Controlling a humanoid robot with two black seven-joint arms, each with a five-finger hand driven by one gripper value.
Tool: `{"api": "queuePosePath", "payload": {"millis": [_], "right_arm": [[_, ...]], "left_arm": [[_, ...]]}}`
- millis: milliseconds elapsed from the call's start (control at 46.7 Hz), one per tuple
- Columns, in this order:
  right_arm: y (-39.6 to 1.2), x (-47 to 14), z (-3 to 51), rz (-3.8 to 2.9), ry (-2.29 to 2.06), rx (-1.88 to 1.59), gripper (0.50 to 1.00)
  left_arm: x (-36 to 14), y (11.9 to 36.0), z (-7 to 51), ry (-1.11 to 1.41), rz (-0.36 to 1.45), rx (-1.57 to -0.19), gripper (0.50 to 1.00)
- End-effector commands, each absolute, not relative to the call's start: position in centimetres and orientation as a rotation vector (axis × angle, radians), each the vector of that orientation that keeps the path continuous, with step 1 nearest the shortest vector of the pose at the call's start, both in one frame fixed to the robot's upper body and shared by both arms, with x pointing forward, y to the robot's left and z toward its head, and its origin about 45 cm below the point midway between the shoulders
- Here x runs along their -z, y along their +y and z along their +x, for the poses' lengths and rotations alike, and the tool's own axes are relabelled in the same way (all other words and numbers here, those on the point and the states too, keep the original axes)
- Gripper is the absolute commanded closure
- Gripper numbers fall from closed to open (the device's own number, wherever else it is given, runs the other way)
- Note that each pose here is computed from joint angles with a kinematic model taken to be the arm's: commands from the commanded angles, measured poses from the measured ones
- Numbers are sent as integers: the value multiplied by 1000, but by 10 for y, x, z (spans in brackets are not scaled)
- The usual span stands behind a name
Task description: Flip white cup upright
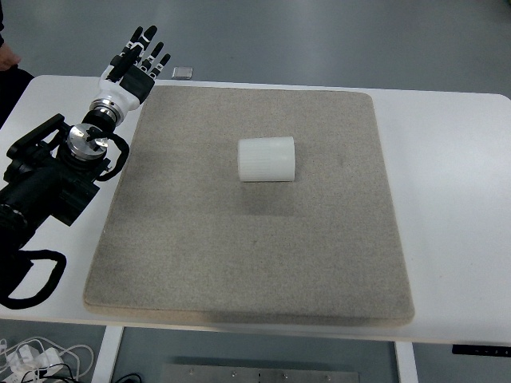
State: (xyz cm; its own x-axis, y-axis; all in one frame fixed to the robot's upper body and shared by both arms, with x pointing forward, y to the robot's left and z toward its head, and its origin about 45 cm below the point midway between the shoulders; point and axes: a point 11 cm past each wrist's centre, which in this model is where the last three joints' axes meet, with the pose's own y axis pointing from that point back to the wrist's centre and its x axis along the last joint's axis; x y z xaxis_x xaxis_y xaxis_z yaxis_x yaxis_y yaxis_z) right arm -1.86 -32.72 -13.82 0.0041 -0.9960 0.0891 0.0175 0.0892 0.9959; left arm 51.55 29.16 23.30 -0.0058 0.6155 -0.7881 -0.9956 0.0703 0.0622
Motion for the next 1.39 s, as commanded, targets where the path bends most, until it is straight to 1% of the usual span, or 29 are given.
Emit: {"api": "queuePosePath", "payload": {"millis": [0,257,429,579,664,729,879,986,1029,1114,1200,1371], "right_arm": [[-327,138,-19,1132,-1235,1149,548],[-327,138,-19,1132,-1235,1149,548],[-327,138,-19,1132,-1235,1149,548],[-327,138,-19,1132,-1235,1149,548],[-327,138,-19,1132,-1235,1149,548],[-327,138,-19,1132,-1235,1149,548],[-327,138,-19,1132,-1235,1149,548],[-327,138,-19,1132,-1235,1149,548],[-327,138,-19,1132,-1235,1149,548],[-327,138,-19,1132,-1235,1149,548],[-327,138,-19,1132,-1235,1149,548],[-327,138,-19,1132,-1235,1149,548]], "left_arm": [[-233,292,516,775,-638,-1414,506],[-235,292,516,771,-637,-1412,506],[-235,300,516,766,-640,-1431,506],[-236,298,516,754,-628,-1422,506],[-236,298,516,740,-604,-1423,506],[-235,295,516,712,-546,-1412,506],[-233,284,515,625,-407,-1363,506],[-240,276,516,569,-354,-1327,506],[-248,270,518,545,-349,-1300,506],[-271,272,519,453,-309,-1251,506],[-291,259,515,329,-221,-1174,506],[-326,243,508,92,-74,-1061,506]]}}
